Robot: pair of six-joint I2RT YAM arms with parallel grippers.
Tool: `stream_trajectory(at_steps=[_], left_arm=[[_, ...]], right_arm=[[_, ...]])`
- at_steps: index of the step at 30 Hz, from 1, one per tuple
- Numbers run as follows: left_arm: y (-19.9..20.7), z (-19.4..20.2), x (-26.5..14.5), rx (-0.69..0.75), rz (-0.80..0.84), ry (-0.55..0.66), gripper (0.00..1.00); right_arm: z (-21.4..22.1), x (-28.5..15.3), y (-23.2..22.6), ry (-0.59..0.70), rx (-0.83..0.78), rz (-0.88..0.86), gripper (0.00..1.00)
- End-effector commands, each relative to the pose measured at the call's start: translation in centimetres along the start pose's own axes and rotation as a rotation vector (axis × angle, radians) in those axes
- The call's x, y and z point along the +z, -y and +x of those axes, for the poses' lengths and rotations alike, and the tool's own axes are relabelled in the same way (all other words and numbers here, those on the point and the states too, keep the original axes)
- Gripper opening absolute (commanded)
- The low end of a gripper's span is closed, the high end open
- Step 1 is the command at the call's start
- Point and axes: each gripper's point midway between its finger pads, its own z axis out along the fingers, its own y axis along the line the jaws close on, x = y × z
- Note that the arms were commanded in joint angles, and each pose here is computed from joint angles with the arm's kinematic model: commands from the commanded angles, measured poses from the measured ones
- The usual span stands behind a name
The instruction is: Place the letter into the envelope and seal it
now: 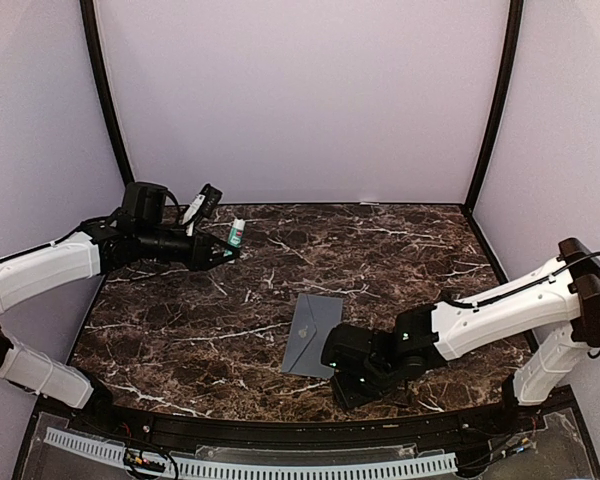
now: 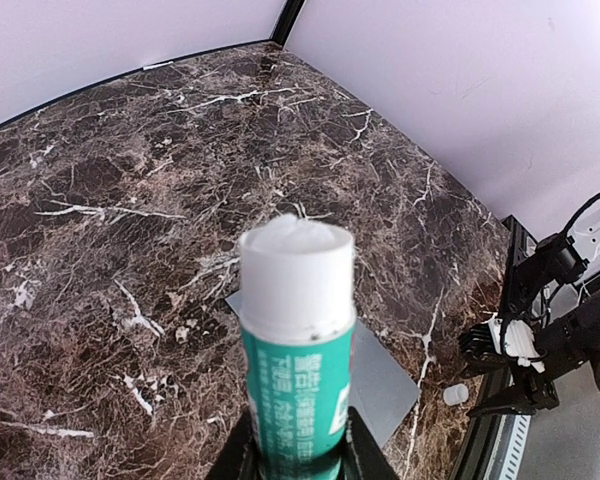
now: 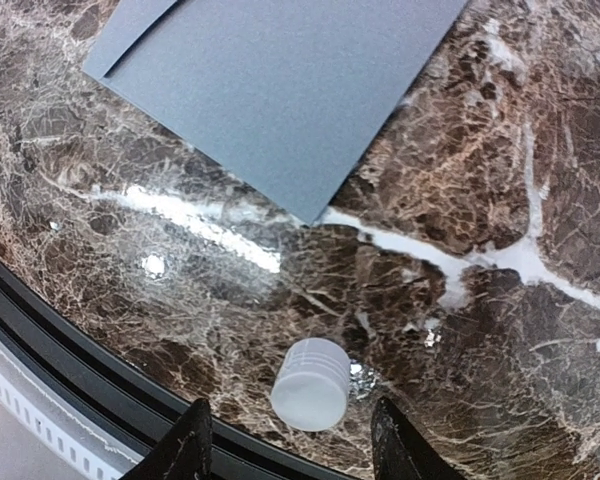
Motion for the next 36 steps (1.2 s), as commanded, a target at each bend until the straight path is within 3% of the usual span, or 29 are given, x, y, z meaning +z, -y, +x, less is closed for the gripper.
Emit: stream_trajectory(at_steps=[1, 14, 22, 31, 36], left_arm=[[0.3, 0.3, -0.2, -0.001, 0.018, -0.002, 0.01], [0.6, 0.2, -0.2, 0.0, 0.03, 0.0, 0.01], [1.7, 0.3, -0.3, 0.026, 0.087, 0.005, 0.01], [7.8, 2.6, 0.6, 0.228, 0.228, -0.048, 0.0], [11.0, 5.3, 1.8, 0.333, 0.281, -0.122, 0.0]], right_arm=[[-0.3, 0.2, -0.4, 0.005, -0.032, 0.04, 0.49], [-0.3, 1.1, 0.0, -0.013, -0.065, 0.146, 0.28], [-1.6, -0.6, -0.5, 0.038, -0.048, 0.095, 0.17], [-7.3, -7.3, -0.6, 0.193, 0.032, -0.344, 0.15], [-9.5, -12.9, -0.7, 0.281, -0.024, -0.645, 0.15]])
